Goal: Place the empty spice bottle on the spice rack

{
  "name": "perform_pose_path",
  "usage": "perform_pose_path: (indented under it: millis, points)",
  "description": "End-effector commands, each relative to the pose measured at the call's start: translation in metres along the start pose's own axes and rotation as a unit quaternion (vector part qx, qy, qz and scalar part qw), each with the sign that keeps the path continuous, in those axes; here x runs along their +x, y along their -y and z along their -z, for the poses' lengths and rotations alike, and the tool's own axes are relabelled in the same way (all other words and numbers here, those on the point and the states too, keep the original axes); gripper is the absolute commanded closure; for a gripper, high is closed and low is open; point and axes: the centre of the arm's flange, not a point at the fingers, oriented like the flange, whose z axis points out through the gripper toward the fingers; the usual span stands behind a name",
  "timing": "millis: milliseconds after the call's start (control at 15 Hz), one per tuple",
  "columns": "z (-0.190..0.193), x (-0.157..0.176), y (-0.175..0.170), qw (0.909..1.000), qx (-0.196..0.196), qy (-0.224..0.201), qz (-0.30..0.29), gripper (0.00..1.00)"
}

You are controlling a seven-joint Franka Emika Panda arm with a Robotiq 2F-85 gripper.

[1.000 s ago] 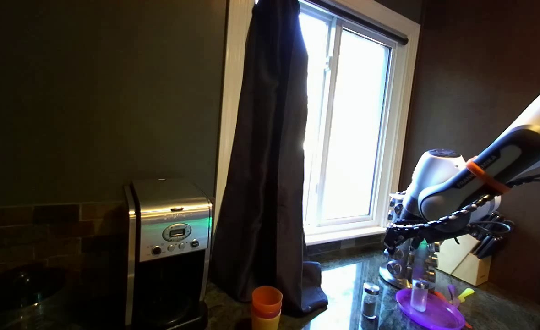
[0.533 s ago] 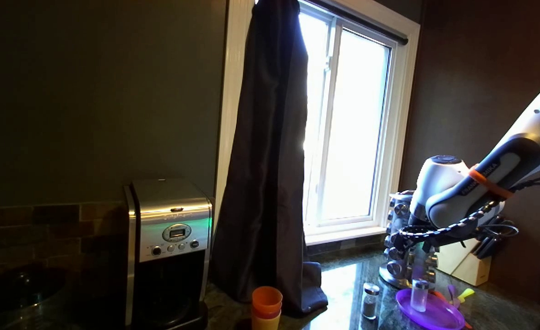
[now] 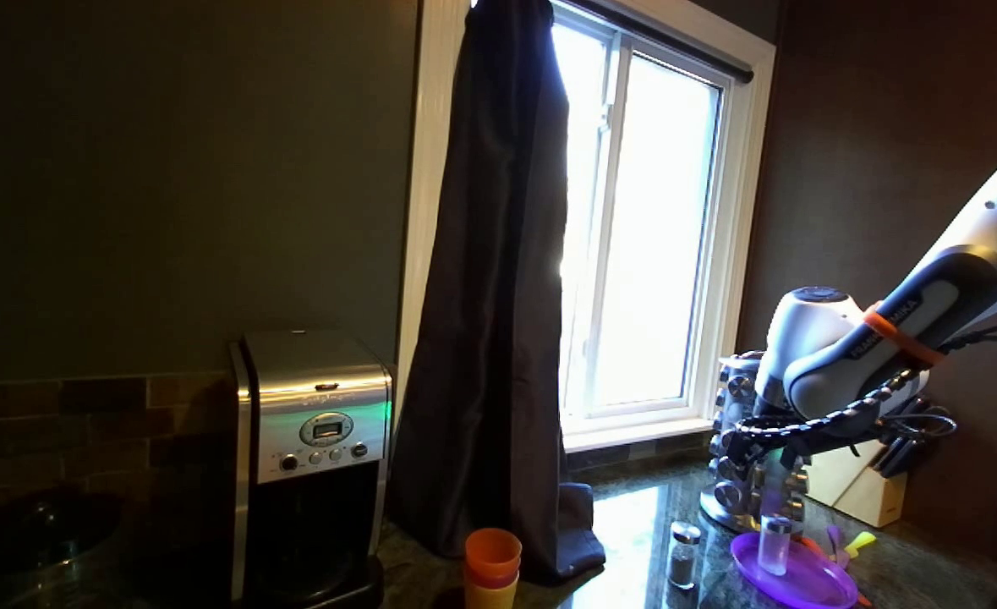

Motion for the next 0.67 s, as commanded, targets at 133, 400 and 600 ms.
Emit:
perform_pose_path:
  millis: [133, 400, 600]
  points:
    - [-0.023, 0.008, -0.022, 0.998, 0.002, 0.059, -0.022, 0.0]
    - [-0.045, 0.01, -0.032, 0.9974, 0.01, 0.066, -0.025, 0.0]
    - [-0.059, 0.01, -0.035, 0.9968, 0.016, 0.076, -0.019, 0.0]
